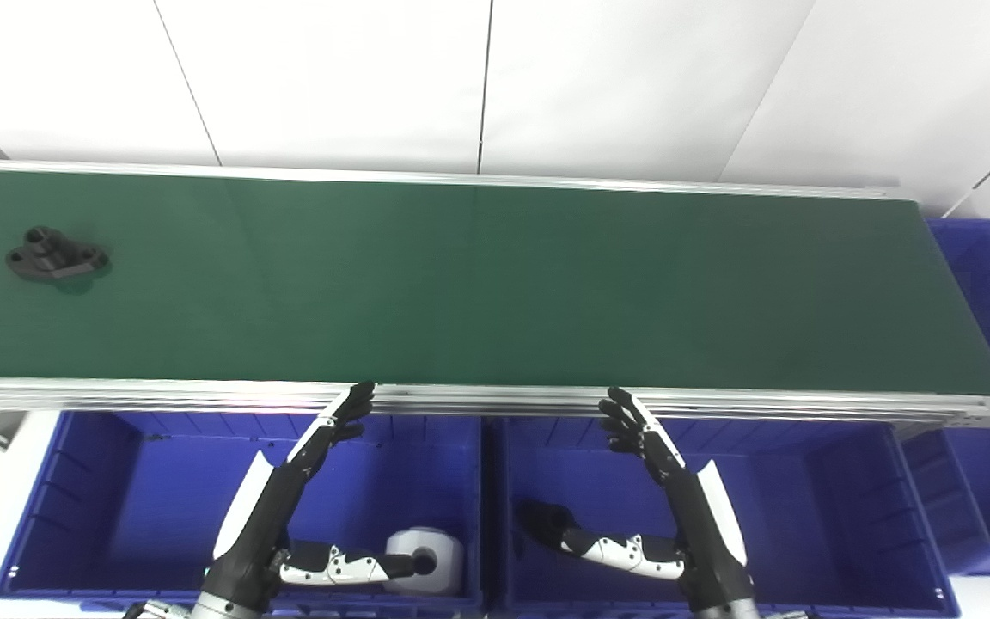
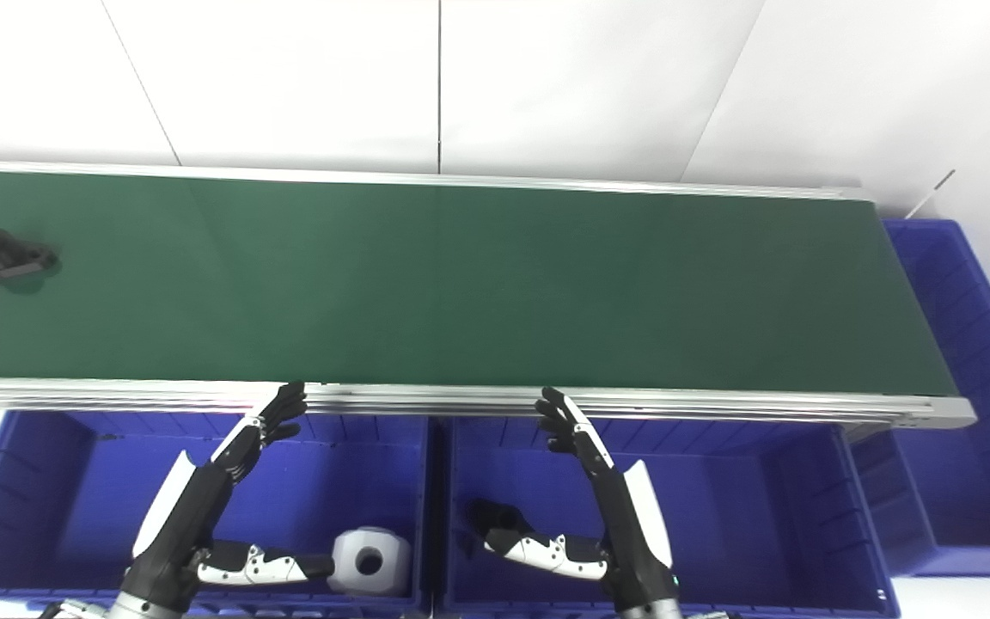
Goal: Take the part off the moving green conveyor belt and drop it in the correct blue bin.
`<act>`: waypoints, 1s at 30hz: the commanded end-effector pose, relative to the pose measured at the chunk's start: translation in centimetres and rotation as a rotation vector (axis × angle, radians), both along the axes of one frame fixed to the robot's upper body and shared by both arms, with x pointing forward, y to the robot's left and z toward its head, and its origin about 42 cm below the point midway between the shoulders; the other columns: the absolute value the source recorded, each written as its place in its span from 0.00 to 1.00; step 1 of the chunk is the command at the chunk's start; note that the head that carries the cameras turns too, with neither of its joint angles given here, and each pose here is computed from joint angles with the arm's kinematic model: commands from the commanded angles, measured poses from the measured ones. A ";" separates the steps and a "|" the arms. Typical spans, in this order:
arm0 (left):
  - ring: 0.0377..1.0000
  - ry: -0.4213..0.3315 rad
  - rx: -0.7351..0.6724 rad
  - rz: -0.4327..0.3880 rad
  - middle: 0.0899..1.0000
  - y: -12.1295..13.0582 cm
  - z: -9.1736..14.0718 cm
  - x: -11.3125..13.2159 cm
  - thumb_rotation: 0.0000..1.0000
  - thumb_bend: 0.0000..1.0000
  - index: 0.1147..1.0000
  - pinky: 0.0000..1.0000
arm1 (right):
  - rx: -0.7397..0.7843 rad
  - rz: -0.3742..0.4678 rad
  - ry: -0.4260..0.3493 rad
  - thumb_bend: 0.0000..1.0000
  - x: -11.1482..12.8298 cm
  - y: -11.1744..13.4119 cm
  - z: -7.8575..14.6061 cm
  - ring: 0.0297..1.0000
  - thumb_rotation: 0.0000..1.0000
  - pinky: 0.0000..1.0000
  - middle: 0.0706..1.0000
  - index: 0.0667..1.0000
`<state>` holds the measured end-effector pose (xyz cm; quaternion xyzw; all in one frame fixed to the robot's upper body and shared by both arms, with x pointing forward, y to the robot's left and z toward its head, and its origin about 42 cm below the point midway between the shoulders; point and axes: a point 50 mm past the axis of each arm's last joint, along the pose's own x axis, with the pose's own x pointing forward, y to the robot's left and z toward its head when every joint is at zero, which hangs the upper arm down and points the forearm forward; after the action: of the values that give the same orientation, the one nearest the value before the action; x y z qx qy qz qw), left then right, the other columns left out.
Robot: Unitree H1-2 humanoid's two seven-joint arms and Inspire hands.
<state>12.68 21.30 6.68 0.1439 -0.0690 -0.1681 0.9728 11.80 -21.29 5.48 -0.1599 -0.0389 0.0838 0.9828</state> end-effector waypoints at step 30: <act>0.91 0.044 0.038 -0.069 0.92 -0.8 0.2 0.4 0.25 0.85 0.89 0.83 | -0.058 0.018 0.050 0.88 -0.4 -0.6 0.8 0.82 0.32 0.76 0.86 0.90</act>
<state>12.84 20.37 6.15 0.1602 -0.0388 -0.2061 0.9646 11.23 -21.90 5.53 -0.1825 -0.0049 0.1007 0.9780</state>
